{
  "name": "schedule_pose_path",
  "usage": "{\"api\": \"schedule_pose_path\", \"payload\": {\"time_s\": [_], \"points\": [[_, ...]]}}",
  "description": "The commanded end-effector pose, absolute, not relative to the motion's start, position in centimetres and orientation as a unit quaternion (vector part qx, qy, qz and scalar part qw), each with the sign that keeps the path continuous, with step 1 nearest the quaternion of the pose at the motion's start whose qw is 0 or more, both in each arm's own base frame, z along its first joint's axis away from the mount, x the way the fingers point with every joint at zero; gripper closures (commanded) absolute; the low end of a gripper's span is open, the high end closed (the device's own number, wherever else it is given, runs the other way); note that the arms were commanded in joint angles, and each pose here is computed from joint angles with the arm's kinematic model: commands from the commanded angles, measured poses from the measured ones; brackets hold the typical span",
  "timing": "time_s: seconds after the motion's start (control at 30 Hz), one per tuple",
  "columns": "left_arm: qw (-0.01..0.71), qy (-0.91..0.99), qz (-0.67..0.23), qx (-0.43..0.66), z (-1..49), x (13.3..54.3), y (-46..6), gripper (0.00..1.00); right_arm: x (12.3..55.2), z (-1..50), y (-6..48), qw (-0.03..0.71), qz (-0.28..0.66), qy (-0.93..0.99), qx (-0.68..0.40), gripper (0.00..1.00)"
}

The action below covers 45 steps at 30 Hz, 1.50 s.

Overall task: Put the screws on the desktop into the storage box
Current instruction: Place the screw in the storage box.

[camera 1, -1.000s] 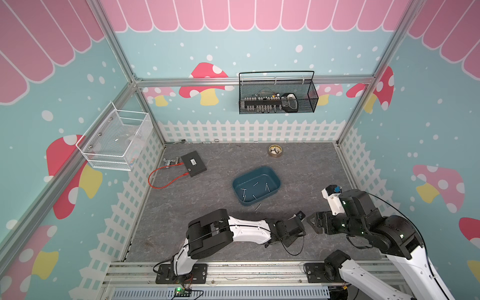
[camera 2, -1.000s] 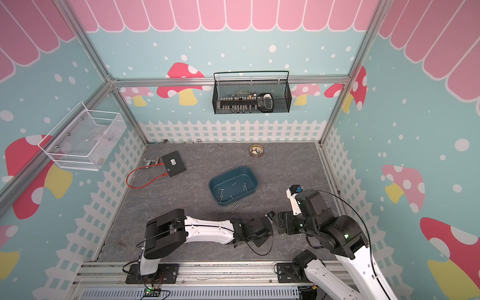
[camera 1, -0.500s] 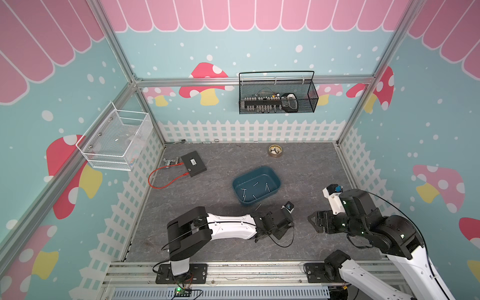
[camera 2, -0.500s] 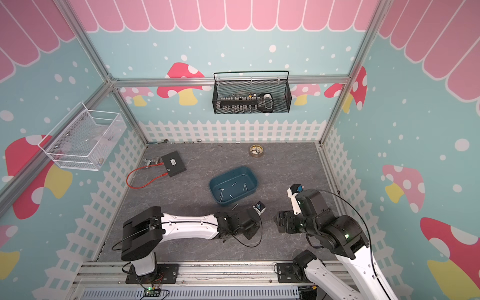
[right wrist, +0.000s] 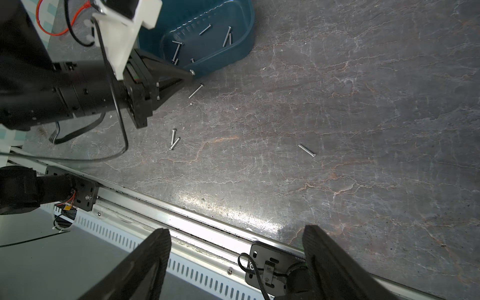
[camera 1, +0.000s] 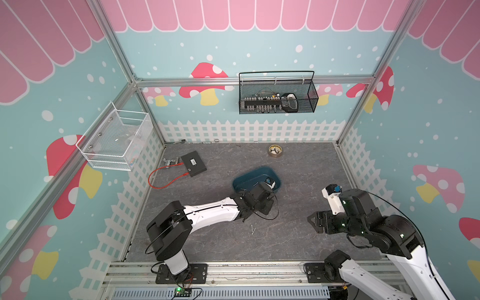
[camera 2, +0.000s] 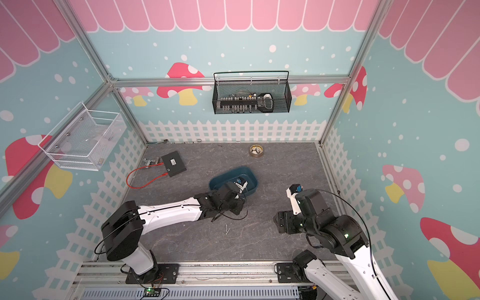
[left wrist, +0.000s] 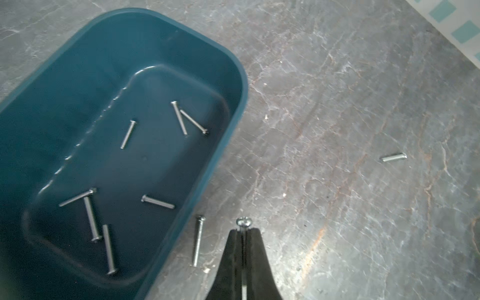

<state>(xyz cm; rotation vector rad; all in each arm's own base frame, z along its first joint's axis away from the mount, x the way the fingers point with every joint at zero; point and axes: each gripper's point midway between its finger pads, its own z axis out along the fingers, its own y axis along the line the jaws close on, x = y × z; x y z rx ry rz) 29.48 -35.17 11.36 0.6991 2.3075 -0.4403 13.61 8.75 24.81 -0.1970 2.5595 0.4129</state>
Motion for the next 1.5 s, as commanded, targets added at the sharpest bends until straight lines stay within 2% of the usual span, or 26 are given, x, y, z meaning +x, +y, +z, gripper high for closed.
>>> {"api": "schedule_pose_path", "payload": {"time_s": [0.0,0.23,0.43,0.67,0.83,0.93,1.0,1.13,1.47], "points": [[0.347,0.878,-0.192,0.269,12.9,31.2,-35.4,1.00,13.6,25.6,8.9,0.280,0.162,0.943,-0.079,0.14],[0.356,0.881,-0.199,0.241,13.6,35.0,-34.7,1.00,13.6,25.2,8.9,0.280,0.161,0.943,-0.079,0.14],[0.347,0.888,-0.198,0.230,12.5,36.5,-34.1,0.98,13.7,25.1,8.9,0.282,0.161,0.943,-0.079,0.14],[0.345,0.887,-0.206,0.225,12.5,36.7,-33.8,0.72,13.8,24.6,8.9,0.280,0.159,0.943,-0.080,0.12],[0.335,0.888,-0.226,0.221,12.9,35.7,-33.5,0.37,14.7,24.6,10.4,0.301,0.197,0.929,-0.082,0.13],[0.334,0.886,-0.240,0.214,13.9,34.8,-33.0,0.19,15.2,24.6,11.3,0.309,0.215,0.922,-0.088,0.13],[0.335,0.884,-0.248,0.210,14.6,34.2,-32.5,0.10,15.7,24.3,11.8,0.310,0.221,0.920,-0.093,0.13],[0.335,0.882,-0.264,0.200,15.6,32.6,-31.4,0.03,17.0,23.6,13.4,0.316,0.240,0.911,-0.110,0.14],[0.346,0.874,-0.299,0.163,19.3,29.2,-28.6,0.01,20.5,18.3,14.7,0.292,0.193,0.925,-0.146,0.15]]}}
